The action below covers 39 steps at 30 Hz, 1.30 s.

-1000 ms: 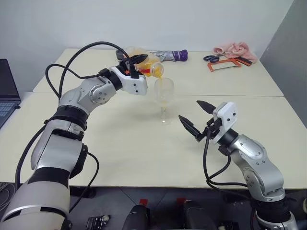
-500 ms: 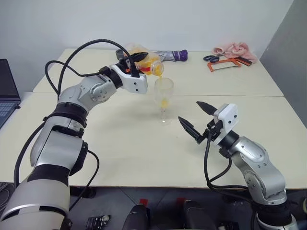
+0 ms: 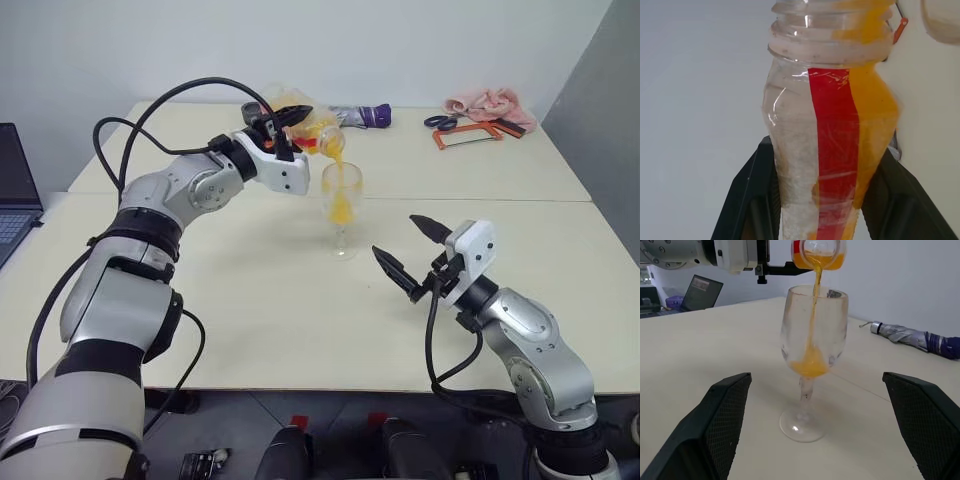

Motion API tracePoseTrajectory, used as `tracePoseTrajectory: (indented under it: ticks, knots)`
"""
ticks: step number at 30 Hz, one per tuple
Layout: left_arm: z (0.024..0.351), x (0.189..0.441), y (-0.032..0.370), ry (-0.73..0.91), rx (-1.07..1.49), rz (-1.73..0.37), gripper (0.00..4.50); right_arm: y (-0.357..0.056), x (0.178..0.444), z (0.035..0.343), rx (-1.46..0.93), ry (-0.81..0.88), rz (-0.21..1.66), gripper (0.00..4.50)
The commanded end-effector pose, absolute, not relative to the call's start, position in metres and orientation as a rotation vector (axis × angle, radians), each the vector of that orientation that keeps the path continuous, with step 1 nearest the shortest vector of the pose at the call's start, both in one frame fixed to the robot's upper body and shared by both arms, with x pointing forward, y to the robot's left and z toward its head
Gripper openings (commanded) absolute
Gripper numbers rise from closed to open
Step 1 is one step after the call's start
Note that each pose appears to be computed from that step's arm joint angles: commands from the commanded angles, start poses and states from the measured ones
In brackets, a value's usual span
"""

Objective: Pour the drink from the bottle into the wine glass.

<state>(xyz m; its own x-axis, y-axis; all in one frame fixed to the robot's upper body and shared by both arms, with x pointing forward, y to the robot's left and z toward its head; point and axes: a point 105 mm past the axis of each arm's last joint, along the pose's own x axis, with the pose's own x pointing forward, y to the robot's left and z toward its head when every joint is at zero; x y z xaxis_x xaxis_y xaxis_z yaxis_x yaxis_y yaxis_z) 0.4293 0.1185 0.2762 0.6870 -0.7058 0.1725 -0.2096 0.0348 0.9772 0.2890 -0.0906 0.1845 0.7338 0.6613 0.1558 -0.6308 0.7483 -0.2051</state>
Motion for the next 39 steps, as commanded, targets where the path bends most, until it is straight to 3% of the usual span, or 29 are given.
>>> tracePoseTrajectory:
  ticks: [1, 39]
  knots:
    - [0.2999, 0.4261, 0.1209, -0.847, 1.526, -0.391, 1.68, -0.0872, 0.2818, 0.1987, -0.146, -0.298, 0.727, 4.50]
    - [0.3018, 0.4280, 0.1265, -0.845, 1.578, -0.365, 1.68, -0.0840, 0.2816, 0.1997, -0.137, -0.300, 0.745, 4.50]
